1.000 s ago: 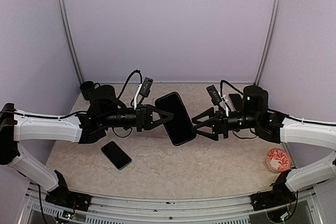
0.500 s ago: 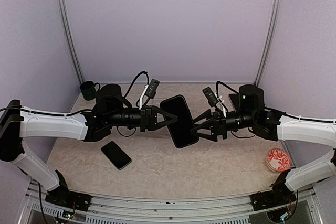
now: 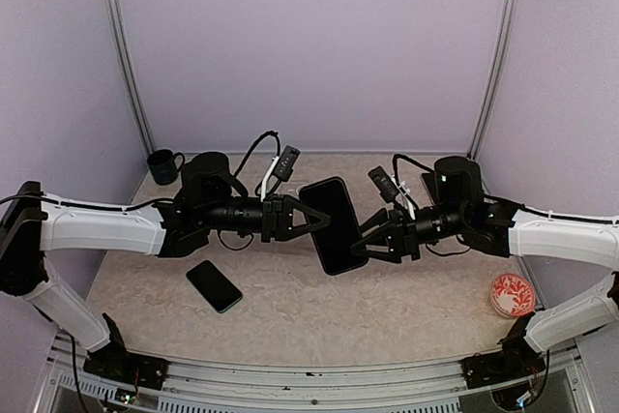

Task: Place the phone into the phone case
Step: Press the corner of the phone case at the bottom right corner of the phone case.

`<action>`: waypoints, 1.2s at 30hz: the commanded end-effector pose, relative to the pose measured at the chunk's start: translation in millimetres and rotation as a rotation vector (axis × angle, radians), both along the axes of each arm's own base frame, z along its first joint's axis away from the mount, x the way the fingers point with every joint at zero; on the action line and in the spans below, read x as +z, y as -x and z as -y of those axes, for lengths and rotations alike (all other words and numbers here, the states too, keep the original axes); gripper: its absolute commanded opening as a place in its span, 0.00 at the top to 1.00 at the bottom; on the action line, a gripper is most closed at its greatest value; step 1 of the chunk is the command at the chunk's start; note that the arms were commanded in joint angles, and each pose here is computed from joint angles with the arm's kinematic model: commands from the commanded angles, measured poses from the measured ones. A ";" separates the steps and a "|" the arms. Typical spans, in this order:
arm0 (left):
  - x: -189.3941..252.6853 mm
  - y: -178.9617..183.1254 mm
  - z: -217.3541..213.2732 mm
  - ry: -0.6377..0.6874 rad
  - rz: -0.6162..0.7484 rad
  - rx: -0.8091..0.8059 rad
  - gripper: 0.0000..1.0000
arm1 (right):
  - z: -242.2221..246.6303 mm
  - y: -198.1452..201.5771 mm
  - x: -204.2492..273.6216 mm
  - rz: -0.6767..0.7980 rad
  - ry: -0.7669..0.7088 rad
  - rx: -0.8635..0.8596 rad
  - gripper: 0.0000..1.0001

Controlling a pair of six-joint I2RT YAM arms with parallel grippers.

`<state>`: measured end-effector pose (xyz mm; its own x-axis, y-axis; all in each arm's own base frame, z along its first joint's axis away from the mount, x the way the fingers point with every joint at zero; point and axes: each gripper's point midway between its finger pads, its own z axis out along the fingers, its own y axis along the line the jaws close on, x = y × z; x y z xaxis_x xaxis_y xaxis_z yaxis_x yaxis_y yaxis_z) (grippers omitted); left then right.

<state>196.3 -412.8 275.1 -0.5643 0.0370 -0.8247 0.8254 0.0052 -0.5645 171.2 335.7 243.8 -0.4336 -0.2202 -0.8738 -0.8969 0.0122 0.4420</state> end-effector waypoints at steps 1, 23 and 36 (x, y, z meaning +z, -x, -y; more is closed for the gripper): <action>30.0 -2.8 3.0 0.069 0.071 -0.014 1.00 | 2.0 1.4 8.6 0.022 -0.004 0.015 0.54; 58.7 -17.7 -6.2 0.127 0.102 0.064 1.00 | 21.8 -15.5 29.0 0.065 -0.105 -0.223 0.37; 52.6 -14.5 3.1 0.101 0.079 0.002 1.00 | 11.3 -13.2 20.6 0.059 -0.050 -0.139 0.44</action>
<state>210.9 -412.9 300.0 -0.5487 -0.0036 -0.8360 0.8359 0.0089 -0.5488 182.8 320.3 258.3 -0.4203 -0.1015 -0.9017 -0.9030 0.1443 0.4047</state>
